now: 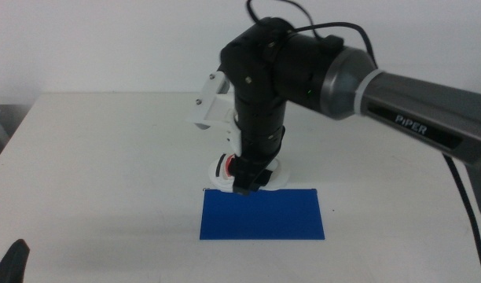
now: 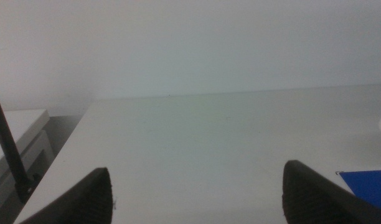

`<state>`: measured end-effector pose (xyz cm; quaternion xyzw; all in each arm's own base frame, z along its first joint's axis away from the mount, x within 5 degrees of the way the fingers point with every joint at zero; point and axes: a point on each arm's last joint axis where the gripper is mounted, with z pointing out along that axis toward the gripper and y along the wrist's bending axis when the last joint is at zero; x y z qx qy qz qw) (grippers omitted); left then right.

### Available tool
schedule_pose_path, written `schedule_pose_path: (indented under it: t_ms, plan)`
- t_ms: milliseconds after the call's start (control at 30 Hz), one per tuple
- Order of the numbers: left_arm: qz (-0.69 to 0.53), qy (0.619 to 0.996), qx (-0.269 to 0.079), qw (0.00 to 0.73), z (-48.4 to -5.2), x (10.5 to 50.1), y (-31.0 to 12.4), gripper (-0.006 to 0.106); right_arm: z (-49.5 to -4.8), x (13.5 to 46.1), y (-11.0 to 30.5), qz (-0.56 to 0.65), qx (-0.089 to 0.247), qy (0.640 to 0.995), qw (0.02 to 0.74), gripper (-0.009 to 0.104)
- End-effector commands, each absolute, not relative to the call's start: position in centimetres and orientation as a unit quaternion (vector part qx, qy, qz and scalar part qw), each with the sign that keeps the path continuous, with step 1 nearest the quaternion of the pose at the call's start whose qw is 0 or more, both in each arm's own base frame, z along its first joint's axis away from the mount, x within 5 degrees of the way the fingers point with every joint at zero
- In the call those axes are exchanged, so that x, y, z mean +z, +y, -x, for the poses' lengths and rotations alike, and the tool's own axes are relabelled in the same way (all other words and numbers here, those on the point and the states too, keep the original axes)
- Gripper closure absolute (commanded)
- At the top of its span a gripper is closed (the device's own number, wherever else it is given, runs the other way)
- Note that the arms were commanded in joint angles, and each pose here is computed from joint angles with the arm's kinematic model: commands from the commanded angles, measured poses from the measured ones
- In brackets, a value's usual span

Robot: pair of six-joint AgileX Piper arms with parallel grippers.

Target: Use one arm to grab the shoe from the table and place it on the mat.

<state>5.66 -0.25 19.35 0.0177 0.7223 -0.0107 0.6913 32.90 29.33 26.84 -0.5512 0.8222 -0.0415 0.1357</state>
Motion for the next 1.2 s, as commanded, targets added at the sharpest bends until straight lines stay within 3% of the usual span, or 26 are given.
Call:
schedule_pose_path:
  t_ms: [0,167,467,800,1167]
  plan:
    - [-0.012,0.691,-0.016,0.723,-5.6,19.9,-0.2,0.007,-32.7,30.3,27.8,0.564,-0.03,0.808,0.164,0.098]
    - [-0.012,0.691,-0.016,0.723,-5.6,19.9,-0.2,0.007,-32.9,30.3,27.5,0.608,0.012,0.777,0.159,0.098]
    - [-0.012,0.691,-0.016,0.723,-5.6,19.9,-0.2,0.007,-33.5,29.9,26.9,0.593,0.044,0.785,0.172,0.098]
    - [-0.012,0.691,-0.016,0.723,-5.6,19.9,-0.2,0.007,-33.7,26.4,25.6,0.572,0.067,0.789,0.216,0.098]
    - [-0.012,0.691,-0.016,0.723,-5.6,19.9,-0.2,0.007,-34.5,24.1,25.6,0.561,0.061,0.793,0.228,0.098]
